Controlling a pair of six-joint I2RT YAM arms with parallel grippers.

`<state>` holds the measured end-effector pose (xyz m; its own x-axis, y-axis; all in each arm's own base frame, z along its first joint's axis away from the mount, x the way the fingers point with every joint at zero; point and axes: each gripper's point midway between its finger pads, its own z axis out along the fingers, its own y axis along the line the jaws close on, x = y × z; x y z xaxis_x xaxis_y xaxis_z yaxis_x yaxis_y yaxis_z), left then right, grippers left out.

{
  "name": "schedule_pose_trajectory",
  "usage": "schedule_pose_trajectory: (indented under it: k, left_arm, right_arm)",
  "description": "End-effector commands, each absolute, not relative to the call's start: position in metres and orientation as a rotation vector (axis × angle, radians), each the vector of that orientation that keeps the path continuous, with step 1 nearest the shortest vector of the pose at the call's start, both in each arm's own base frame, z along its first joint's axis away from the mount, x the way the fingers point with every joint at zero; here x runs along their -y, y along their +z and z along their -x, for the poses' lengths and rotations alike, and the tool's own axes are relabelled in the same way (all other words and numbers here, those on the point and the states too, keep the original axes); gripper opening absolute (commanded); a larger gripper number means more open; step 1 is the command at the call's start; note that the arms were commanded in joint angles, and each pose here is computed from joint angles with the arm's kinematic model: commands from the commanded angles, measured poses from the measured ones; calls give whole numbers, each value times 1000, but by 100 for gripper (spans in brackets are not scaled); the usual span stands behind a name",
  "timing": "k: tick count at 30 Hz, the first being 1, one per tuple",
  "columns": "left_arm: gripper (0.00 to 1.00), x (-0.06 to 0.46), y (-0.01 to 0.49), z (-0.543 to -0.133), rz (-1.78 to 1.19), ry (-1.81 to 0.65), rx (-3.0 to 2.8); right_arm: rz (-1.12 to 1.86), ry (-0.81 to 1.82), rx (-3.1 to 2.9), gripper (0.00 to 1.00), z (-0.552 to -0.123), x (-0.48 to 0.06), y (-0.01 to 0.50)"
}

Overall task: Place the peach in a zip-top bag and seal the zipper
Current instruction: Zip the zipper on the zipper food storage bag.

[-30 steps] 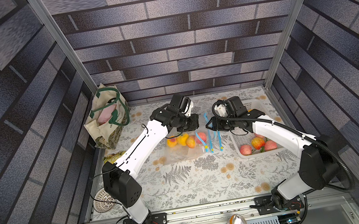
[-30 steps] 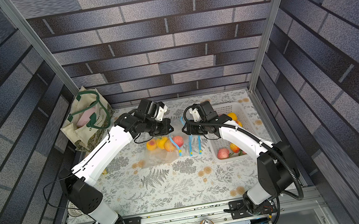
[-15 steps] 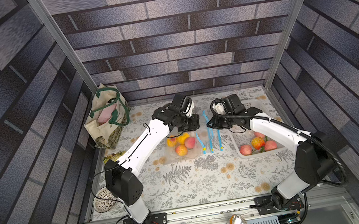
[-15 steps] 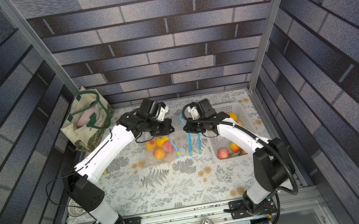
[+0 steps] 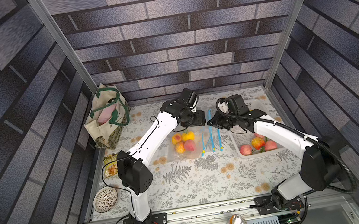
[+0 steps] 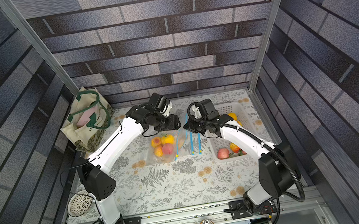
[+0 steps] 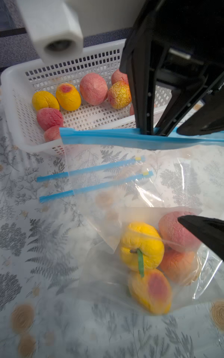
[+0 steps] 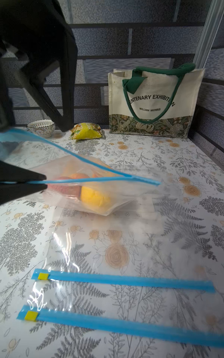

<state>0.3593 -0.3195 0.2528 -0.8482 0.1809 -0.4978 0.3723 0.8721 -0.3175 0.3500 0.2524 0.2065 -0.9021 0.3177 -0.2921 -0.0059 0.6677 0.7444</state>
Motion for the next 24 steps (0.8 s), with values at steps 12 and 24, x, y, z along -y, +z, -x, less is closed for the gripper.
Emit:
schedule_pose_trajectory:
  k: [12, 24]
  left_arm:
    - [76, 250, 245, -247, -664, -130, -2234]
    - [54, 288, 244, -229, -678, -147, -1802]
  right_arm:
    - [-541, 1036, -2427, 0, -368, -242, 218]
    - [-566, 1040, -2442, 0, -367, -251, 219]
